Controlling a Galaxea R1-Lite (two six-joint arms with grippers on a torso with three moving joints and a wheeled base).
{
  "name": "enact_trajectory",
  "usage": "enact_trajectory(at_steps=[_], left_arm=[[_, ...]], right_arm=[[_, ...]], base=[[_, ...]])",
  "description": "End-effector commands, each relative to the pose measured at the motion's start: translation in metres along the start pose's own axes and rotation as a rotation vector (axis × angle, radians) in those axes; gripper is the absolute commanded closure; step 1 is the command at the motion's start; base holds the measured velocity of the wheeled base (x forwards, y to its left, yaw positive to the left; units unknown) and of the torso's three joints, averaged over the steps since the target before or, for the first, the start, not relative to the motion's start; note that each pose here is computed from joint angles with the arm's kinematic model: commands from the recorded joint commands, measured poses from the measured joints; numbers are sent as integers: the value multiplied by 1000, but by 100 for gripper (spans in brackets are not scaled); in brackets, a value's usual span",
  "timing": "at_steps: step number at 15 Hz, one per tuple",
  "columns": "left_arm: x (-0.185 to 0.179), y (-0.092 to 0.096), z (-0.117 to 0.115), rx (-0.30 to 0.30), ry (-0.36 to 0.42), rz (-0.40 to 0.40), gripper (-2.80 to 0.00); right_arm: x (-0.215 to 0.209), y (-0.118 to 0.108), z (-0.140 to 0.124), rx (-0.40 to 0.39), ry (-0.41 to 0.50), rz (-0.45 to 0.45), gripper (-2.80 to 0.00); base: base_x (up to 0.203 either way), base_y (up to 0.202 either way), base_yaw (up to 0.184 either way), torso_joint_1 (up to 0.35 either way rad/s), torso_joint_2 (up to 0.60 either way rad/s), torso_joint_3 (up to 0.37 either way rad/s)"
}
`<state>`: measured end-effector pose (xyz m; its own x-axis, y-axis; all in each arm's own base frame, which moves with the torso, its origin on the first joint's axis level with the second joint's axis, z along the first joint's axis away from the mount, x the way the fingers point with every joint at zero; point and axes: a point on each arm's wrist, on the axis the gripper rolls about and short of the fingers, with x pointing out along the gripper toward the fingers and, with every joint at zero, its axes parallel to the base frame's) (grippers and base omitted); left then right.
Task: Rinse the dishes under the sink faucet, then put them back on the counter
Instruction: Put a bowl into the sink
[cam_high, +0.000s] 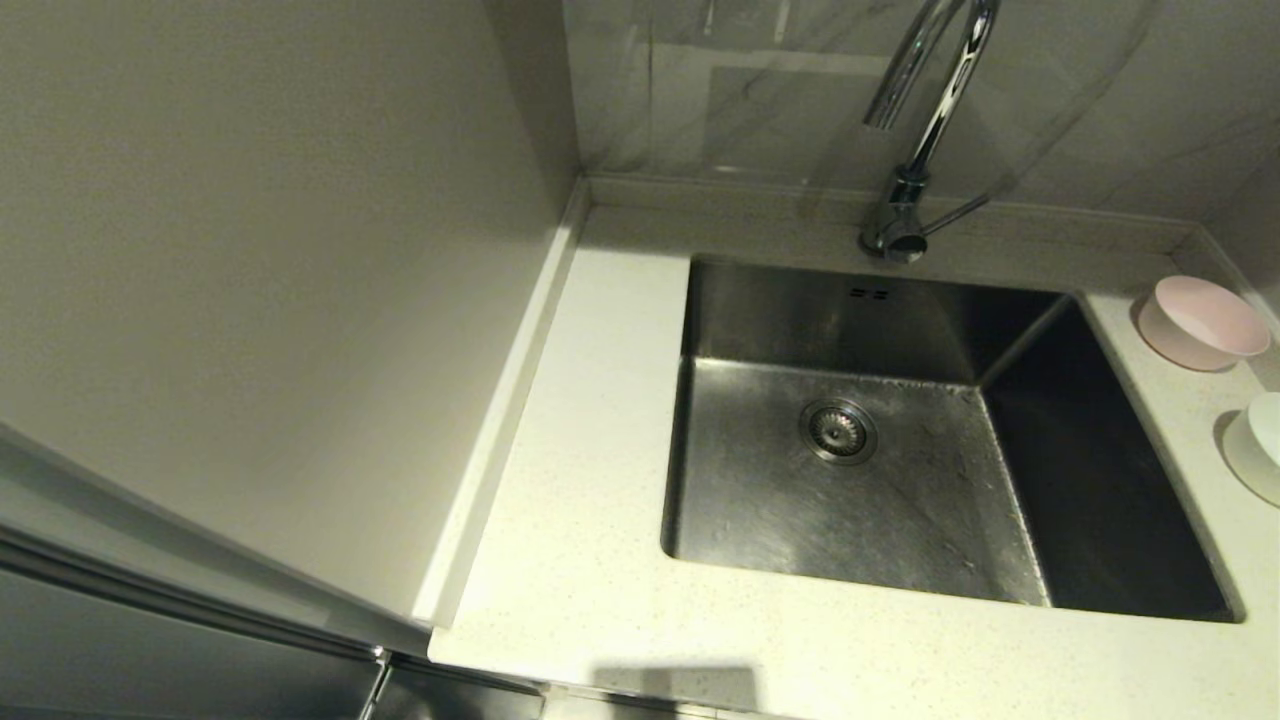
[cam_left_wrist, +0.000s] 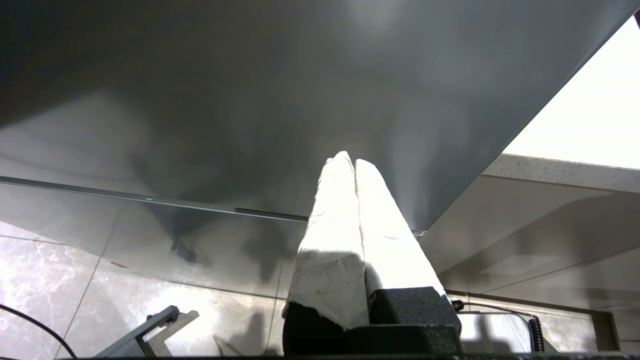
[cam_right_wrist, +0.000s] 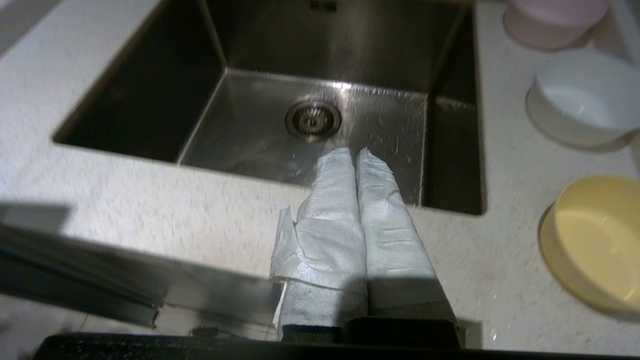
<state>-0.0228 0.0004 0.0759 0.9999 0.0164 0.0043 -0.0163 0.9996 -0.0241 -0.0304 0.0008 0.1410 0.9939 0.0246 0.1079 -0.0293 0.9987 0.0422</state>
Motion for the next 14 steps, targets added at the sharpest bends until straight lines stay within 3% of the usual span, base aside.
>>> enact_trajectory(at_steps=[1,4,7,8,10,11,14], left_arm=[[0,0,0,-1,-2,0,0],[0,0,0,-1,-2,0,0],[0,0,0,-1,-2,0,0],[0,0,0,-1,-2,0,0],[0,0,0,-1,-2,0,0],[0,0,0,-1,-2,0,0],[0,0,0,-1,-2,0,0]], right_arm=[[21,1,33,21,62,-19,0],[73,-1,81,75,154,-131,0],[145,-3,131,52,185,-238,0],[169,-4,147,-5,182,-254,0],[208,-6,164,-237,205,-263,0],[226,-7,167,-315,229,-262,0],[270,-16,167,-434,304,-281,0]], base=[[0,0,0,0,0,0],[0,0,0,0,0,0],[0,0,0,0,0,0],[0,0,0,0,0,0],[0,0,0,0,0,0],[0,0,0,0,0,0],[0,0,0,0,0,0]])
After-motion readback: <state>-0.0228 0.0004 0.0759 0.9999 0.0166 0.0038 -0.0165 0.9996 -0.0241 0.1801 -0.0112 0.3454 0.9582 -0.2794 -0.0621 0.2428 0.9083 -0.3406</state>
